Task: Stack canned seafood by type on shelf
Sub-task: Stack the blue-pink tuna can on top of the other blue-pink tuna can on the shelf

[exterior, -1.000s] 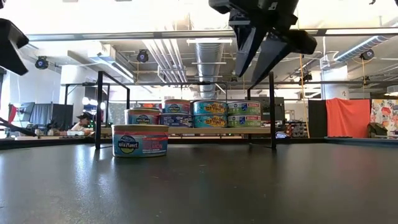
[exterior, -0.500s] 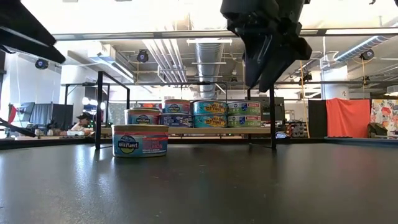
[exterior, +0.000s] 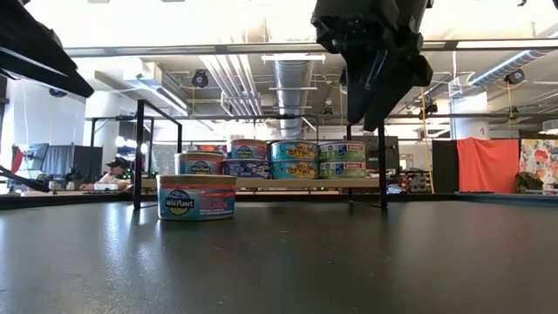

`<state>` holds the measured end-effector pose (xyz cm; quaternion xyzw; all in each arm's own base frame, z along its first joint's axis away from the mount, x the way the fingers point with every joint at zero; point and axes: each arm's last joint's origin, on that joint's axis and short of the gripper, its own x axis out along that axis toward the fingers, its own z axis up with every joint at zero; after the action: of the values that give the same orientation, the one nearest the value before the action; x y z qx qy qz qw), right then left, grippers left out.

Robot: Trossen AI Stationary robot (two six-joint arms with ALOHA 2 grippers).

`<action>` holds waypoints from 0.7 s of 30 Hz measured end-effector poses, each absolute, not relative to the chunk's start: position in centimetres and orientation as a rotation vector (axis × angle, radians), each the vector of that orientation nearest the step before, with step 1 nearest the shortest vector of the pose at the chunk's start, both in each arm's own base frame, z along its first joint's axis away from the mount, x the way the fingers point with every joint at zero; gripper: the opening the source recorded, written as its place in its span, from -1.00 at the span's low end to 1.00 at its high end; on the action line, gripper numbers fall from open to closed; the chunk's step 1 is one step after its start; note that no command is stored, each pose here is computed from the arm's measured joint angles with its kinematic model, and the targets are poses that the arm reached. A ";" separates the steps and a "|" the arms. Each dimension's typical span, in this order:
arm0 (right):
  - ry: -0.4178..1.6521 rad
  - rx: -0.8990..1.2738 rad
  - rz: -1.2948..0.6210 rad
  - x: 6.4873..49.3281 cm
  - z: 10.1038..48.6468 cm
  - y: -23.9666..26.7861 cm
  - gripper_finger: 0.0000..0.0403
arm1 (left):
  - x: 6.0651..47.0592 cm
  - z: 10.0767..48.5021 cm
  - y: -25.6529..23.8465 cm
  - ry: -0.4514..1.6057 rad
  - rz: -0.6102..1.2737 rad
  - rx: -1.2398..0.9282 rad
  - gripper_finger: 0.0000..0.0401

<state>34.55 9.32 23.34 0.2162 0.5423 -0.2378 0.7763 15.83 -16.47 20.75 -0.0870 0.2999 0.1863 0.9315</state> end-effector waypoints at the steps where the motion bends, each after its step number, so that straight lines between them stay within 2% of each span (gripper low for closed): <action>1: 1.178 0.474 -0.508 34.6 23.3 9.3 -0.07 | 15.9 20.8 -16.7 0.617 0.372 -0.182 0.41; 6: 1.178 0.488 -0.504 34.3 23.3 10.4 -0.09 | 16.0 20.2 -17.8 0.645 0.353 -0.148 0.41; 13: 1.196 0.452 -0.465 33.3 22.7 12.8 -0.05 | 15.5 17.1 -17.8 0.820 0.363 -0.198 0.53; 16: 1.180 0.460 -0.455 33.4 22.3 12.8 -0.02 | 15.5 16.2 -17.9 0.840 0.370 -0.167 0.59; 21: 1.133 0.498 -0.401 34.3 21.9 12.4 0.02 | 15.7 14.0 -17.9 0.790 0.345 -0.265 0.69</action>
<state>34.31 12.35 21.90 0.2317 0.5273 -0.1865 0.7959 15.70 -17.86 13.98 -0.1281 0.3816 0.1665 0.9001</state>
